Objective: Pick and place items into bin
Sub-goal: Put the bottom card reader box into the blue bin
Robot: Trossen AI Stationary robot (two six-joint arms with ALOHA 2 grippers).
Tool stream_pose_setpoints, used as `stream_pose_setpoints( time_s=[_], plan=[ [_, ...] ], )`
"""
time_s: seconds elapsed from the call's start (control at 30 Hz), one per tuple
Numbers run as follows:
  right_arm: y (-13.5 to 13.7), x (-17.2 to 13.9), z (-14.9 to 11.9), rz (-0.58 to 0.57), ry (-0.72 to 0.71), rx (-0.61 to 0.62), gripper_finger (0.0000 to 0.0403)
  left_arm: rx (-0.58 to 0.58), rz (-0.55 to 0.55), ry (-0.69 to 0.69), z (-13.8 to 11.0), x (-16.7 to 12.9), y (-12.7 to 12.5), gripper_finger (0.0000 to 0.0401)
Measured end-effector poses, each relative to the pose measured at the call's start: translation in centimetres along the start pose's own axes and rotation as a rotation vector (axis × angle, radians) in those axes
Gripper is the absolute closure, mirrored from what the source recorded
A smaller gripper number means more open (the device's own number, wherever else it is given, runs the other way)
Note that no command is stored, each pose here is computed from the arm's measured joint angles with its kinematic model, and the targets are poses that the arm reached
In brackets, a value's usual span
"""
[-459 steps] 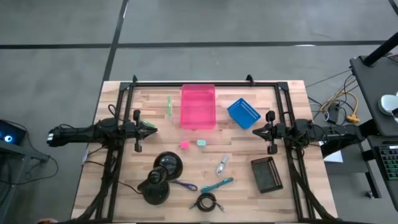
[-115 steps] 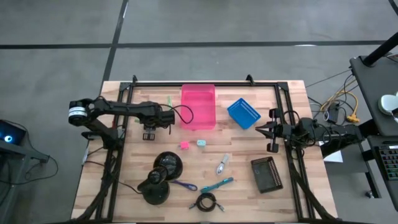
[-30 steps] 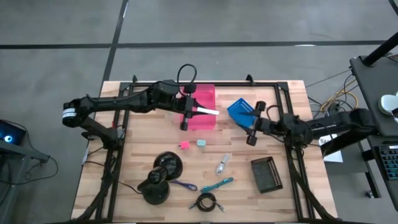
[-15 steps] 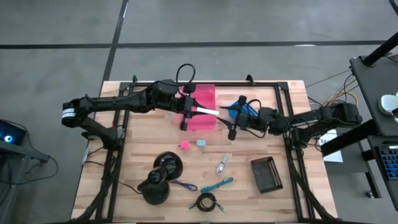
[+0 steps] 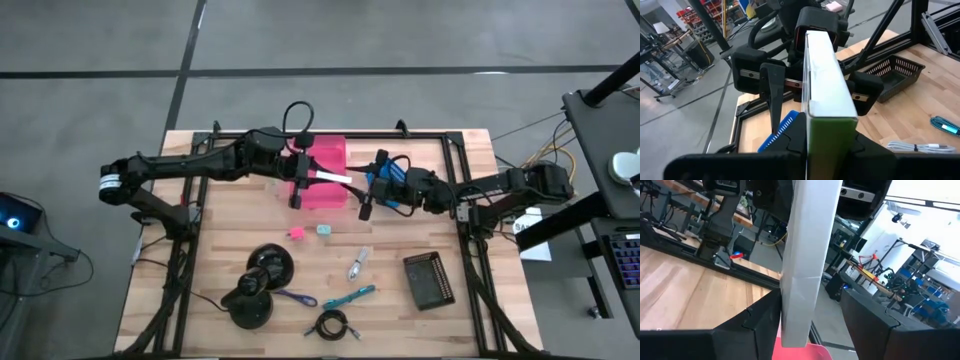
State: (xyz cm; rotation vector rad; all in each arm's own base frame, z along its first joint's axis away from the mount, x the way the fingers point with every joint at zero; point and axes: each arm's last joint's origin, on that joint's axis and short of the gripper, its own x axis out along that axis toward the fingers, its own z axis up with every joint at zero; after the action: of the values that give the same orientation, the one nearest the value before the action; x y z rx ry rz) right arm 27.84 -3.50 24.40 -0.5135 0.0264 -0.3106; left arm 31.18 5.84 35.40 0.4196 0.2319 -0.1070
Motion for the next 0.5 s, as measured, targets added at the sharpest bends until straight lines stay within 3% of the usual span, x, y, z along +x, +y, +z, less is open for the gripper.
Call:
stream_pose_setpoints(
  time_s=[0.17, 0.4, 0.5],
  plan=[
    [-0.31, -0.27, 0.41, -0.011, -0.012, 0.013, 0.0251, 0.007, 0.000, -0.011, 0.12, -0.06, 0.03, 0.0335],
    [-0.32, -0.44, 0.35, 0.001, 0.012, 0.030, 0.0366, 0.002, 0.011, -0.008, 0.11, -0.04, 0.05, 0.0322],
    [-0.30, -0.46, 0.29, 0.004, 0.021, 0.018, 0.0370, 0.002, 0.019, -0.004, 0.10, -0.04, 0.08, 0.0321]
  ],
)
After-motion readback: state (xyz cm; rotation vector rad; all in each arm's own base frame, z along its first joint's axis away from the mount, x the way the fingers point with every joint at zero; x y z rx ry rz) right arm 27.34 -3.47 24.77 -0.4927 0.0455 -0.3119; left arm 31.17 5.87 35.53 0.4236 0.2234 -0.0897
